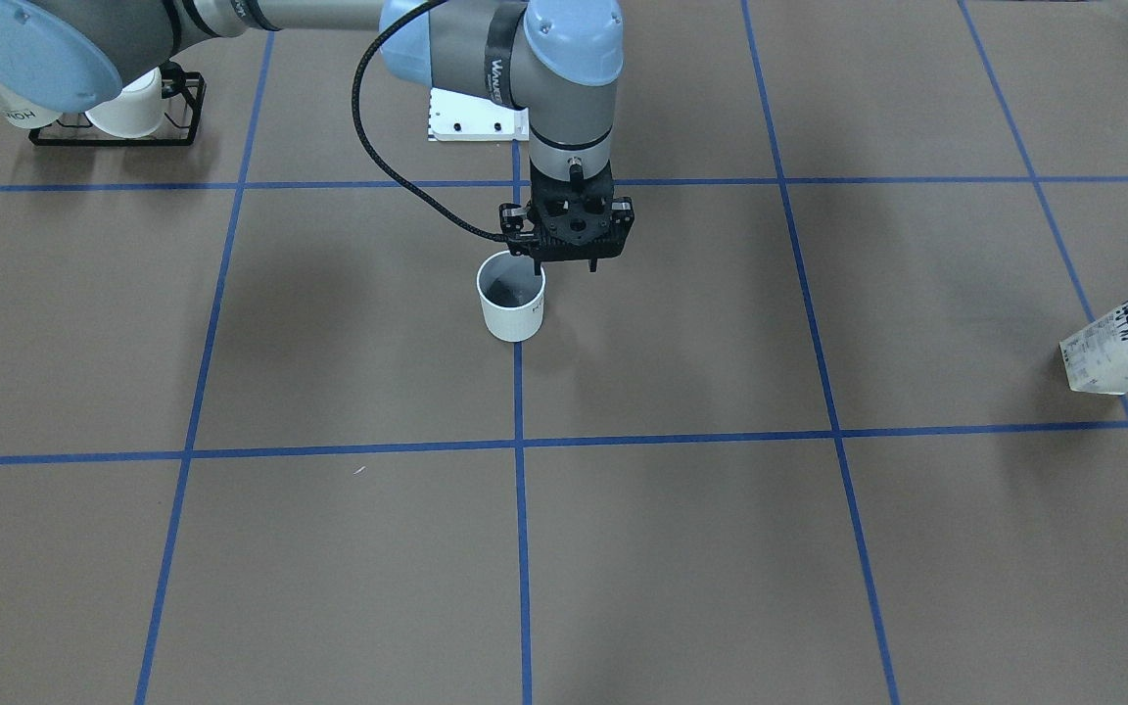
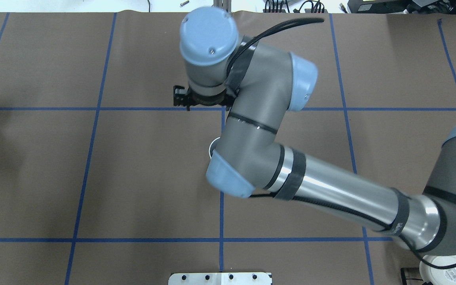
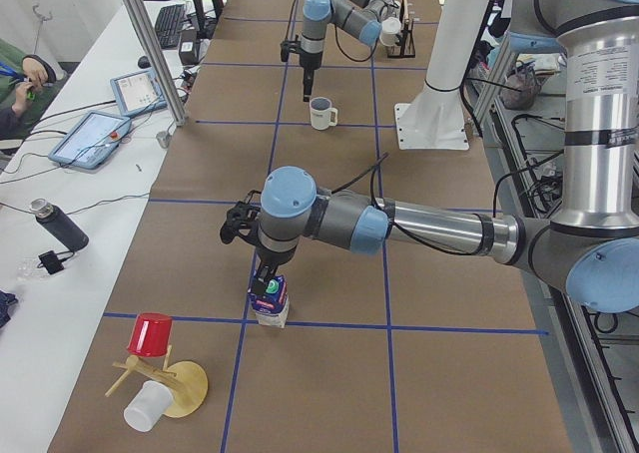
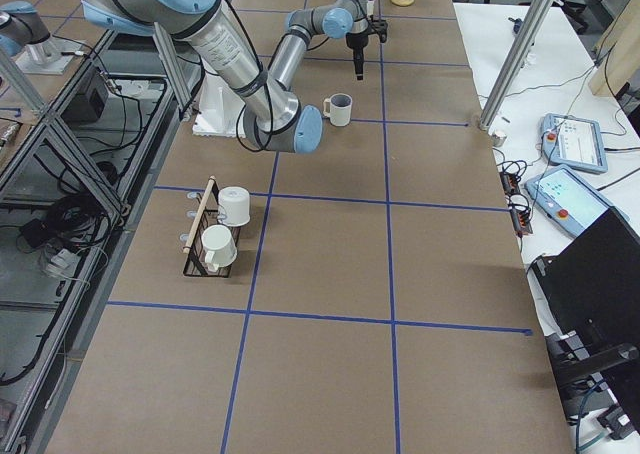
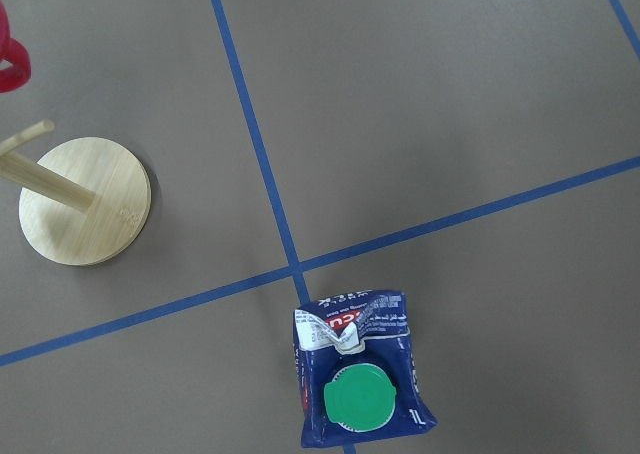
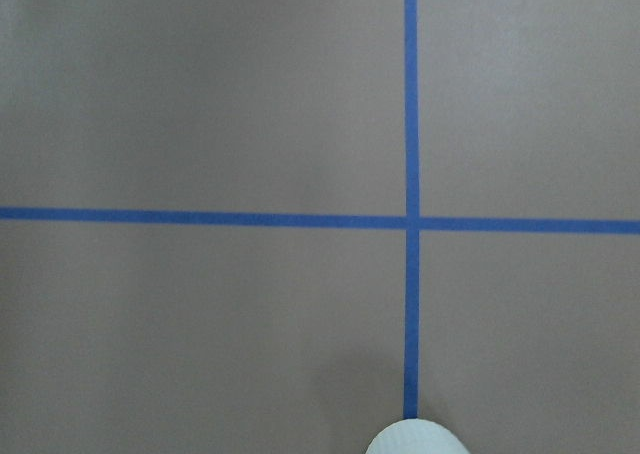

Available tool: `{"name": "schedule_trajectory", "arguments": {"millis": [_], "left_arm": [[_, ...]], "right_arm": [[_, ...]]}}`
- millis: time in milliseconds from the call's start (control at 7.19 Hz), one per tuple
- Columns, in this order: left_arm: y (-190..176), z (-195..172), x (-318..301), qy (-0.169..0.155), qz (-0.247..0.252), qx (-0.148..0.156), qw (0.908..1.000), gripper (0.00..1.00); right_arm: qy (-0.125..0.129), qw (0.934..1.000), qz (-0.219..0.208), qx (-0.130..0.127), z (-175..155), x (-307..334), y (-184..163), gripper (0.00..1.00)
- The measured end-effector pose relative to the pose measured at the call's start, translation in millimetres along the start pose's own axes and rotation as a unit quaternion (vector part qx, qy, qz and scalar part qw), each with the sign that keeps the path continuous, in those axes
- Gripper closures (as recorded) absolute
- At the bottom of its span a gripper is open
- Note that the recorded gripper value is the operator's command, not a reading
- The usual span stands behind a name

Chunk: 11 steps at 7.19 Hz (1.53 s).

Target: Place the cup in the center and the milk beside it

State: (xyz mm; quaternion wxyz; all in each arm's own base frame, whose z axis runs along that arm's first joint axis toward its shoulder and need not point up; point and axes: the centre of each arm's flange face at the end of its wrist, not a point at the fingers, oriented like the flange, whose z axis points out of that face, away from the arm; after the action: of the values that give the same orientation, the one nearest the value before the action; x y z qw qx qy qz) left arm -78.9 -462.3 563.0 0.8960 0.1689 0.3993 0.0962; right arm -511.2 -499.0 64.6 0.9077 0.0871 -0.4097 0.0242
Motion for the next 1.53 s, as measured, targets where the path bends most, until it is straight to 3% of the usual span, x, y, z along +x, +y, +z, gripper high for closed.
{"name": "schedule_trajectory", "arguments": {"millis": [139, 417, 695, 974, 1113, 1252, 1530], "left_arm": [[2, 0, 2, 0.011, 0.003, 0.004, 0.9999, 0.01], [2, -3, 7, 0.016, 0.027, 0.027, 0.9991, 0.01], [1, -5, 12, 0.025, 0.04, 0.038, 0.9981, 0.01], [0, -5, 12, 0.028, 0.047, 0.041, 0.9977, 0.01], [1, -4, 12, 0.028, 0.047, 0.041, 0.9977, 0.01], [1, -4, 11, 0.028, 0.046, 0.04, 0.9977, 0.01], [2, -1, 8, 0.028, 0.043, 0.038, 0.998, 0.01]], "right_arm": [[-0.005, 0.9999, -0.014, -0.005, -17, 50, -40, 0.01], [-0.009, 0.9962, -0.086, -0.012, -32, 218, -105, 0.01], [0.011, 0.9846, -0.173, -0.026, -32, 398, -123, 0.01], [0.045, 0.9712, -0.227, -0.056, -28, 572, -87, 0.0], [0.059, 0.9707, -0.224, -0.065, -34, 658, -53, 0.0], [0.07, 0.9743, -0.202, -0.071, -44, 730, -13, 0.0], [0.107, 0.9767, -0.168, -0.08, -55, 826, 63, 0.0]]}}
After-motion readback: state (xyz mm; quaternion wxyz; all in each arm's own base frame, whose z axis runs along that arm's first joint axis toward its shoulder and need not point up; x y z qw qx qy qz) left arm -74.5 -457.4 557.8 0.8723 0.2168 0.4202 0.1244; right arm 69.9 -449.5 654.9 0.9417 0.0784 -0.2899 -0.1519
